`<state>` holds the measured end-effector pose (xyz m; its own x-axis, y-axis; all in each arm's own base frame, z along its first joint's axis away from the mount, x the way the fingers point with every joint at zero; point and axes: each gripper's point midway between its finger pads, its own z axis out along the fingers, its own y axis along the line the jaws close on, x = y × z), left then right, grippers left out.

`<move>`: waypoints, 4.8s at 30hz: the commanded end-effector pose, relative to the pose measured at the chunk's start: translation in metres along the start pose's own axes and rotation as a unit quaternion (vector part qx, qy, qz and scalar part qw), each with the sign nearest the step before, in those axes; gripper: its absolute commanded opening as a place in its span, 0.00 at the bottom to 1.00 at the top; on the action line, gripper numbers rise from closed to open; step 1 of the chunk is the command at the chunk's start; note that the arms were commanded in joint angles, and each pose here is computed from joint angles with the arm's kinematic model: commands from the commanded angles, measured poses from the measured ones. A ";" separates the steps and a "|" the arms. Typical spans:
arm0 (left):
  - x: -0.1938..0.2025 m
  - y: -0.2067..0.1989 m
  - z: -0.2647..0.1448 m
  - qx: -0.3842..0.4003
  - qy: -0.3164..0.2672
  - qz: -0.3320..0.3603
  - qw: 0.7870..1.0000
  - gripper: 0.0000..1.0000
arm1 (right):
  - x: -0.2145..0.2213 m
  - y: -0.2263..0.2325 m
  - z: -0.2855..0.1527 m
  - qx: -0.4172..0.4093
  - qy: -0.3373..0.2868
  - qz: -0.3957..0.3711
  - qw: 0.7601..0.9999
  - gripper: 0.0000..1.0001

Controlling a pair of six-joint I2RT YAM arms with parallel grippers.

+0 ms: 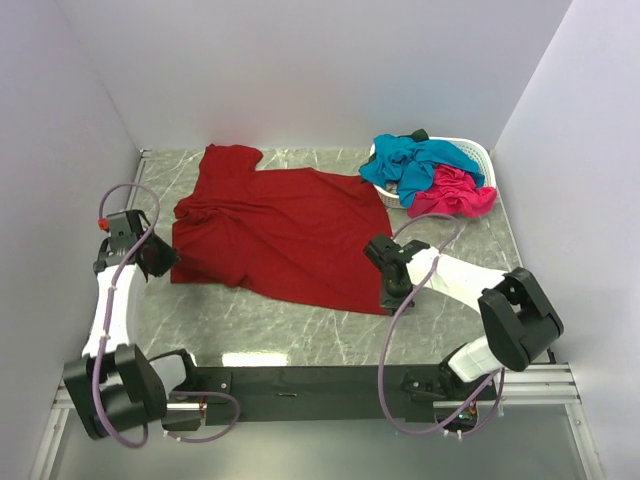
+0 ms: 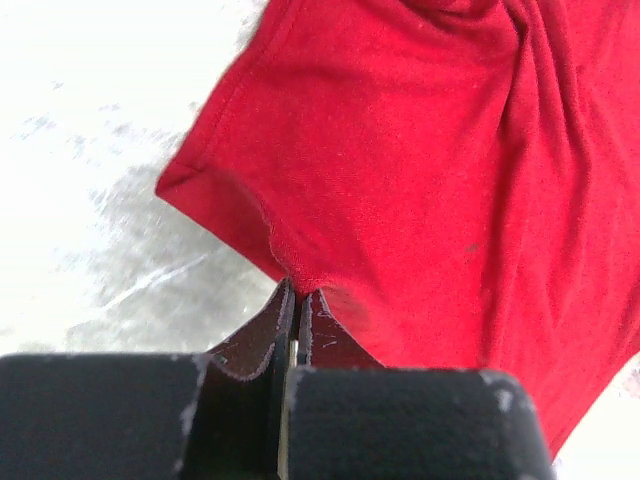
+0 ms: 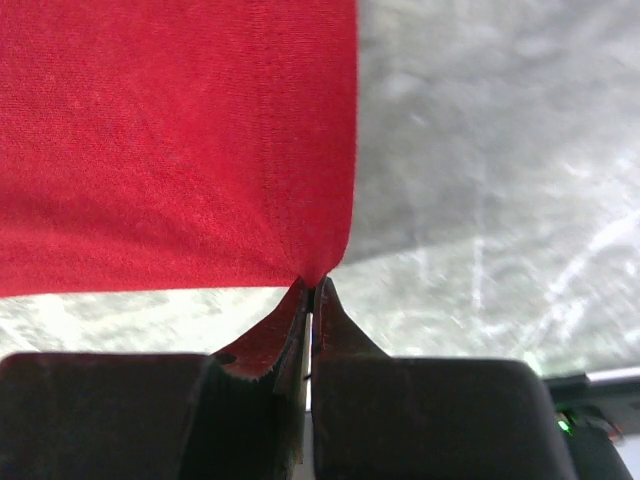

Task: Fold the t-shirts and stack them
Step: Flatten the tshirt out, then fold the tshirt

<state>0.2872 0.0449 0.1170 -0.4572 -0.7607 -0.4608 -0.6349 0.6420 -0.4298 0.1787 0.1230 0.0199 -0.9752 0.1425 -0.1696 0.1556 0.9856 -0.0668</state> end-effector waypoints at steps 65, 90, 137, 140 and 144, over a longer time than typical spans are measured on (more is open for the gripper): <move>0.031 -0.014 -0.072 0.041 0.010 -0.033 0.999 0.00 | -0.040 0.001 -0.016 0.011 0.042 -0.093 0.995 0.00; -0.075 -0.131 0.034 0.175 0.004 0.100 0.980 0.00 | -0.170 0.010 -0.007 0.004 0.003 -0.064 0.998 0.00; -0.111 -0.140 0.048 0.136 -0.032 0.064 0.988 0.76 | -0.228 -0.007 -0.037 -0.003 -0.072 -0.014 0.997 0.53; -0.109 -0.135 0.040 0.130 -0.041 0.053 0.989 0.86 | -0.230 -0.012 -0.051 -0.009 -0.095 -0.003 0.995 0.58; -0.068 -0.107 0.046 0.111 -0.009 0.034 0.993 0.90 | -0.204 -0.012 -0.039 -0.027 -0.070 0.000 0.997 0.59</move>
<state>0.4331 0.0402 0.1574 -0.5077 -0.6960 -0.5077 -0.4389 0.7161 -0.5427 0.3781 0.0855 0.0798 -0.9590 0.1076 -0.2621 0.1278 0.9899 -0.0613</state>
